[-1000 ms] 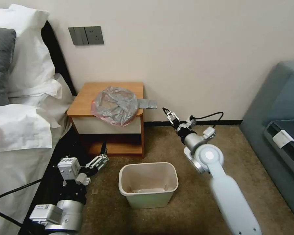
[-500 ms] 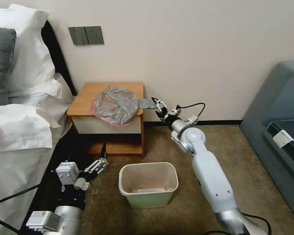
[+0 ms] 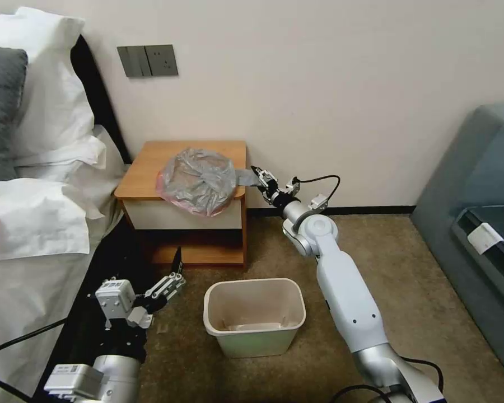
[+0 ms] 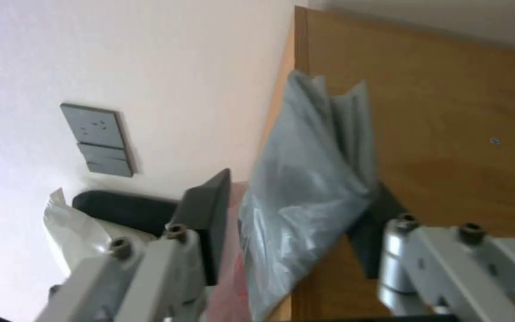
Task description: Pick up the garbage bag from the table and place it over the trash can.
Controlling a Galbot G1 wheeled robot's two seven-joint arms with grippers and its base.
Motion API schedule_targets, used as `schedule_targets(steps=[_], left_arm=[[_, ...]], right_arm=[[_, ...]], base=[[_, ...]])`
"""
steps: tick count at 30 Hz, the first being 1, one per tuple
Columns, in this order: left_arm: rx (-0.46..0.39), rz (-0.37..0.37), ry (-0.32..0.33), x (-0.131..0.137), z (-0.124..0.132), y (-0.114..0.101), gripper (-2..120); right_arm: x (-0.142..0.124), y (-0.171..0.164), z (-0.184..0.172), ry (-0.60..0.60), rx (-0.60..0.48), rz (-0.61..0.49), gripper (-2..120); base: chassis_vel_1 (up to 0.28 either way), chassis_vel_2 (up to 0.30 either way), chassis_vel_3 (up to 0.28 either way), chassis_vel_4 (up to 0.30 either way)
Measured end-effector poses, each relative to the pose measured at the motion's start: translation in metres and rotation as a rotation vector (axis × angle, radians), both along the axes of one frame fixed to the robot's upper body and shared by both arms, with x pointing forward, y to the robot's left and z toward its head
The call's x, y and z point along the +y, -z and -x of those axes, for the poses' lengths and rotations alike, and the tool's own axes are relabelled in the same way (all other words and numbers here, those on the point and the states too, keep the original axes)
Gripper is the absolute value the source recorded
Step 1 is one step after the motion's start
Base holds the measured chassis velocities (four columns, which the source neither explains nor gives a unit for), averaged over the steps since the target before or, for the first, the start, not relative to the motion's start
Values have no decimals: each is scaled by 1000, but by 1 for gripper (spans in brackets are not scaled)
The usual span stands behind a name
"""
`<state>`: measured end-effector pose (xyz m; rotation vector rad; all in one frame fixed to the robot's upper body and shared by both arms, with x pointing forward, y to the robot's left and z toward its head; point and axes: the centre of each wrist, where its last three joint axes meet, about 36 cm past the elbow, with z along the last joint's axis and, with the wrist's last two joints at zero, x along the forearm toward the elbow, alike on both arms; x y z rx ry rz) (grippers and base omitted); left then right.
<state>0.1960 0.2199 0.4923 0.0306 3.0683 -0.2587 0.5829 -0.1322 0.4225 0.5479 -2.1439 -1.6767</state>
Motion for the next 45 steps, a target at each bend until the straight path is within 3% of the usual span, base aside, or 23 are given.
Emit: schedule_targets(steps=[5,7,10,12,13,19,20,21,25,27,32,45], left_arm=[[-4,-1,3,0,0,0,100],[-8,-4,3,0,0,0,100],[-11,-6,4,0,0,0,100],[-11,-6,4,0,0,0,100],[-13,-11,4,0,0,0,100],[-24,-19,8,-1,-1,0,100],[-34,-20,10,-1,-3,-1,100],[-34,-20,10,-1,-3,-1,100],[-45,-19,18,-3,-4,-2,100],[-45,-20,19,-3,-4,-2,100],[-61,-32,20,-3,-5,-2,100],[-93,-57,27,-1,-8,-3,100]], right_arm=[[1,-1,2,2,2,4,29],[0,-2,4,9,6,5,16],[-2,-4,7,17,5,7,7],[-2,-4,7,17,5,7,7],[-4,-6,15,21,3,16,0],[0,-16,64,5,9,58,0],[2,-19,99,0,24,78,0],[2,-19,99,0,24,78,0],[5,-30,167,-9,47,147,0],[6,-31,179,-17,57,159,0],[13,-28,243,-42,166,246,0],[-9,-14,304,-80,253,446,0]], base=[[0,0,0,0],[0,0,0,0],[0,0,0,0],[0,0,0,0],[0,0,0,0],[0,0,0,0],[0,0,0,0],[0,0,0,0],[0,0,0,0],[0,0,0,0],[0,0,0,0],[0,0,0,0]])
